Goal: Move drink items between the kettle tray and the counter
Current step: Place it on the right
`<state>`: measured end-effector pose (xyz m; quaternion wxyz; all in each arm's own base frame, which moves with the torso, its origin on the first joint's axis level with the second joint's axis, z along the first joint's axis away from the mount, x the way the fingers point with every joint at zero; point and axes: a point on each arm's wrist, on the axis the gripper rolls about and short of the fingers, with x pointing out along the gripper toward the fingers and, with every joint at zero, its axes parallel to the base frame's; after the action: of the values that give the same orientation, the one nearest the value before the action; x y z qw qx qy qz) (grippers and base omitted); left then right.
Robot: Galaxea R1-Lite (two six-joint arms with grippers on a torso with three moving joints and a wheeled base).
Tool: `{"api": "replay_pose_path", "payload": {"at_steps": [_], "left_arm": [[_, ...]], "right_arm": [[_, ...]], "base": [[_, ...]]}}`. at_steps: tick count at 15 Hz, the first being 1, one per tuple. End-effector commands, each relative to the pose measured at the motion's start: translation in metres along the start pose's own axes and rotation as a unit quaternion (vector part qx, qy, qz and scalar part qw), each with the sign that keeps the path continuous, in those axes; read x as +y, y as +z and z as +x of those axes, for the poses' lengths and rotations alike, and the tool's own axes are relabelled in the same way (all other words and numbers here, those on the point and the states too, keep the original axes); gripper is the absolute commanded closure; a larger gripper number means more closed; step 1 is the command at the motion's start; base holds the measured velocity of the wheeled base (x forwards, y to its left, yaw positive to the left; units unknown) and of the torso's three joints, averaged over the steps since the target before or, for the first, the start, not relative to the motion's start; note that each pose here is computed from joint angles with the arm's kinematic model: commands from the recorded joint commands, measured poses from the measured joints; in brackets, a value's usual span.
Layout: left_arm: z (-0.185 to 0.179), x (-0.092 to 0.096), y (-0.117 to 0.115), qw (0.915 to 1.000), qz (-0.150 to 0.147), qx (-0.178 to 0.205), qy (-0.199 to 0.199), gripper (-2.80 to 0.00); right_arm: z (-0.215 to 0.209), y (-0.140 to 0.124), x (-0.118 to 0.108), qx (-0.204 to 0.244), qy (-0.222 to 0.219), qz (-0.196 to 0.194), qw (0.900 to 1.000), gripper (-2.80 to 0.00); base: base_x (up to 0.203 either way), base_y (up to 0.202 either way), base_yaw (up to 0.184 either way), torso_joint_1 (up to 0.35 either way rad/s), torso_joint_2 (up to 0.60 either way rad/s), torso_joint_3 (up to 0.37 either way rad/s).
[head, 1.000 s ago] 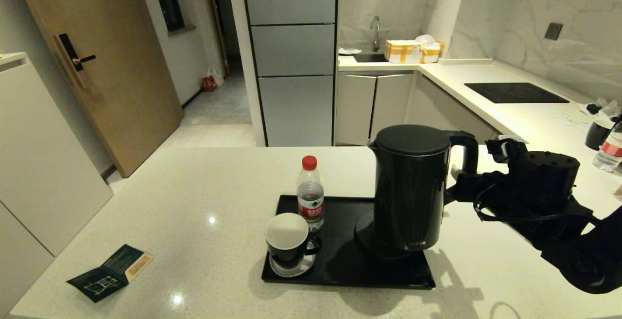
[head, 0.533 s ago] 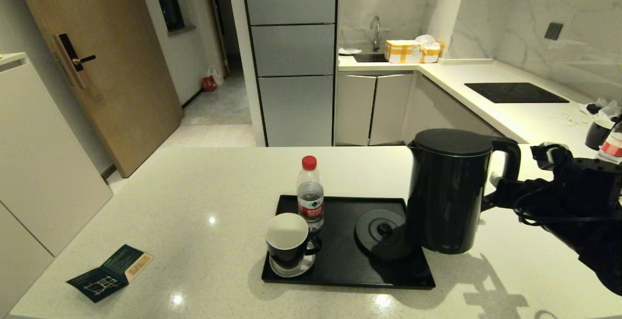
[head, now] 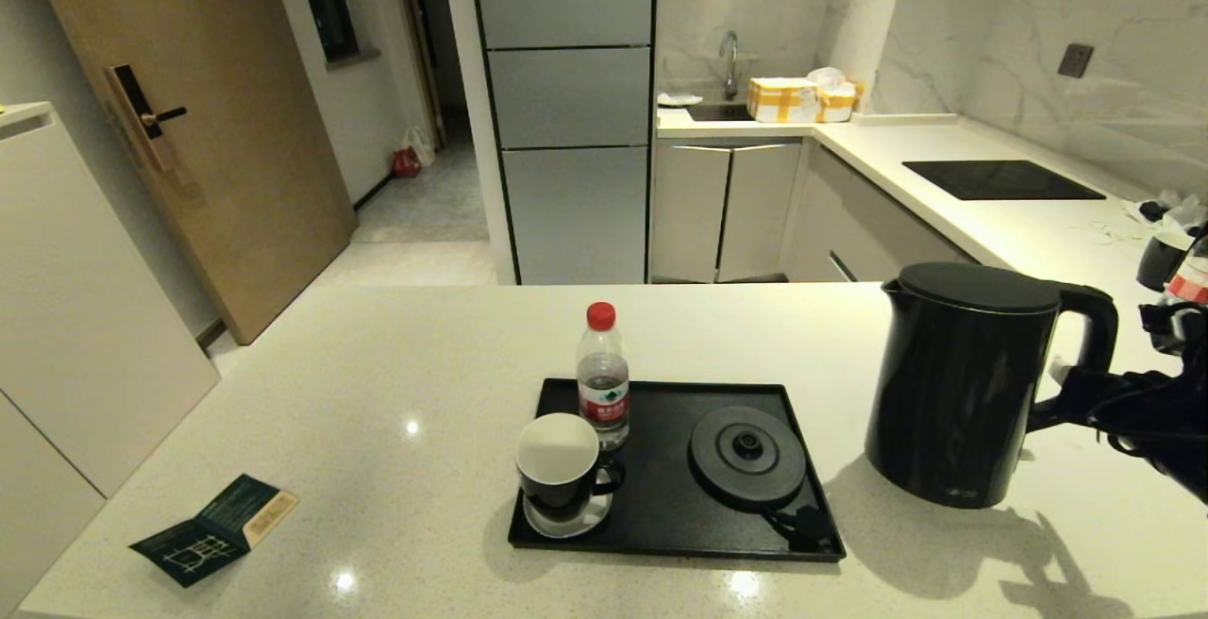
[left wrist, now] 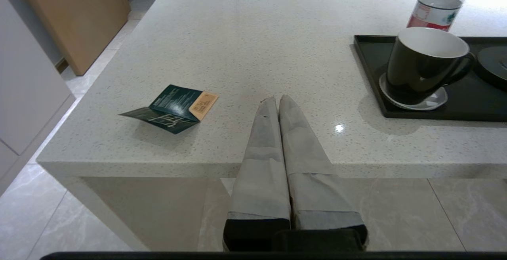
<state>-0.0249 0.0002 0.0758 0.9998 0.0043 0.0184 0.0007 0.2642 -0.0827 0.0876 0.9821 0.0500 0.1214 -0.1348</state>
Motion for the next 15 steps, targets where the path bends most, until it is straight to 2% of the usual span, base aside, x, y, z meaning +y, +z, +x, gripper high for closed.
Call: {"api": "replay_pose_path", "payload": {"at_steps": [1,5,7,9,11,15], "left_arm": [[0.0,0.0,0.0,1.0,0.0,-0.001,0.0,0.0],[0.0,0.0,0.0,1.0,0.0,-0.001,0.0,0.0],[0.0,0.0,0.0,1.0,0.0,0.0,0.0,0.0],[0.0,0.0,0.0,1.0,0.0,0.0,0.001,0.0],[0.0,0.0,0.0,1.0,0.0,0.0,0.001,0.0],[0.0,0.0,0.0,1.0,0.0,-0.001,0.0,0.0]], "right_arm": [[0.001,-0.002,-0.014,-0.002,-0.025,0.001,1.0,0.0],[0.011,-0.013,-0.022,-0.002,-0.085,0.0,0.996,0.0],[0.016,-0.025,-0.023,0.001,-0.09,-0.006,0.996,0.0],[0.02,-0.052,-0.025,0.036,-0.092,-0.021,0.995,0.0],[0.017,-0.051,-0.024,0.03,-0.088,-0.022,0.995,0.0],[0.023,-0.061,-0.023,0.048,-0.083,-0.03,0.995,0.0]], "base": [[0.0,0.0,0.0,0.0,0.0,0.0],[0.0,0.0,0.0,0.0,0.0,0.0],[0.0,0.0,0.0,0.0,0.0,0.0],[0.0,0.0,0.0,0.0,0.0,0.0],[0.0,0.0,0.0,0.0,0.0,0.0],[0.0,0.0,0.0,0.0,0.0,0.0]]}}
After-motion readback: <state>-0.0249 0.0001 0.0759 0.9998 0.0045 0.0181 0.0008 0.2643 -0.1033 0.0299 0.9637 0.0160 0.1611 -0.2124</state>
